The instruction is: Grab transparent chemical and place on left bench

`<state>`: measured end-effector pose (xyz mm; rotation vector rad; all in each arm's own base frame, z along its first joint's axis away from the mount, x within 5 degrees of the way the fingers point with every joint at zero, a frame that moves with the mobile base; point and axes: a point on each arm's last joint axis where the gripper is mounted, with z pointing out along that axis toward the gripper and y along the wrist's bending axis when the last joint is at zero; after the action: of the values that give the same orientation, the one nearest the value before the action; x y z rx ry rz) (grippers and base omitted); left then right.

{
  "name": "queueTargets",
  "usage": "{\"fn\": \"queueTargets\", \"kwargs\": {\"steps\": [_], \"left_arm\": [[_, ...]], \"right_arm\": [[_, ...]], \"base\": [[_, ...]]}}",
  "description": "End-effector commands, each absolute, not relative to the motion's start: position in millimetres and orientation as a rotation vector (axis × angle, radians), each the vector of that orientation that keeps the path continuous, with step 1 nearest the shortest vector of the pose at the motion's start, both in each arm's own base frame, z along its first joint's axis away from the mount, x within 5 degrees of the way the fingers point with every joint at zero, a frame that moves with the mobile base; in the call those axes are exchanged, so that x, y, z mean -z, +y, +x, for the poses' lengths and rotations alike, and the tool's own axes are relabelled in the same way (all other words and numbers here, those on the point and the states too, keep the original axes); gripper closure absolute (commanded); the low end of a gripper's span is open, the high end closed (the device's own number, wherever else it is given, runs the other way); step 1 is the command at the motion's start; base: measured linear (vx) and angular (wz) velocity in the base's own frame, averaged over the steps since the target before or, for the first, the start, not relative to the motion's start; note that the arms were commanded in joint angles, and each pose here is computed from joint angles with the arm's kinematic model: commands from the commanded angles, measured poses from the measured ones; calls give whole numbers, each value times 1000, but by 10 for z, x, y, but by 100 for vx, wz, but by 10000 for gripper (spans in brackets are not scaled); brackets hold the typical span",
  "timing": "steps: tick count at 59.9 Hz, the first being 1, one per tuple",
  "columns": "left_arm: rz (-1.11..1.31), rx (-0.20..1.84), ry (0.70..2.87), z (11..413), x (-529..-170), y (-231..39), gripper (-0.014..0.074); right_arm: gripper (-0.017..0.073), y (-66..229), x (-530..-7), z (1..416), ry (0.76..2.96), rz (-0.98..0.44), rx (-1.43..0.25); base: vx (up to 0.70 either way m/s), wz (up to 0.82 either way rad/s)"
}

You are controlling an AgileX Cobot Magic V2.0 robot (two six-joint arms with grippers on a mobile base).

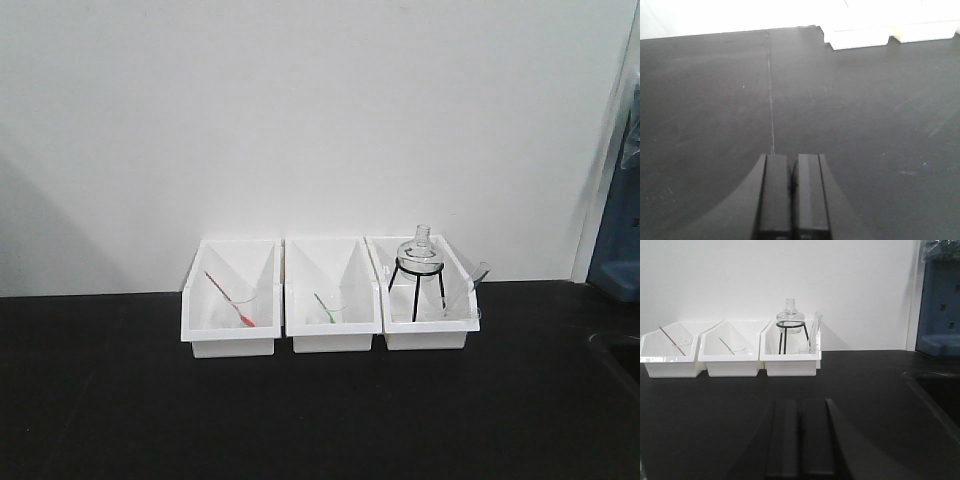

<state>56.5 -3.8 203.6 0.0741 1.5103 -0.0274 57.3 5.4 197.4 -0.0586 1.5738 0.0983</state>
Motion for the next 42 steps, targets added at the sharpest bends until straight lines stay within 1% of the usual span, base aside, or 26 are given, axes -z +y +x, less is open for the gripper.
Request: {"fn": "queueTargets", "kwargs": {"steps": [1,42], "left_arm": [[64,35,1429,550,-2063,-36,597],[64,35,1429,550,-2063,-36,597]], "right_arm": [[567,48,-1983,560,1533,-59,-81],[567,49,-1980,562,1538,-56,-86]], "base": [[0,0],[0,0]]}}
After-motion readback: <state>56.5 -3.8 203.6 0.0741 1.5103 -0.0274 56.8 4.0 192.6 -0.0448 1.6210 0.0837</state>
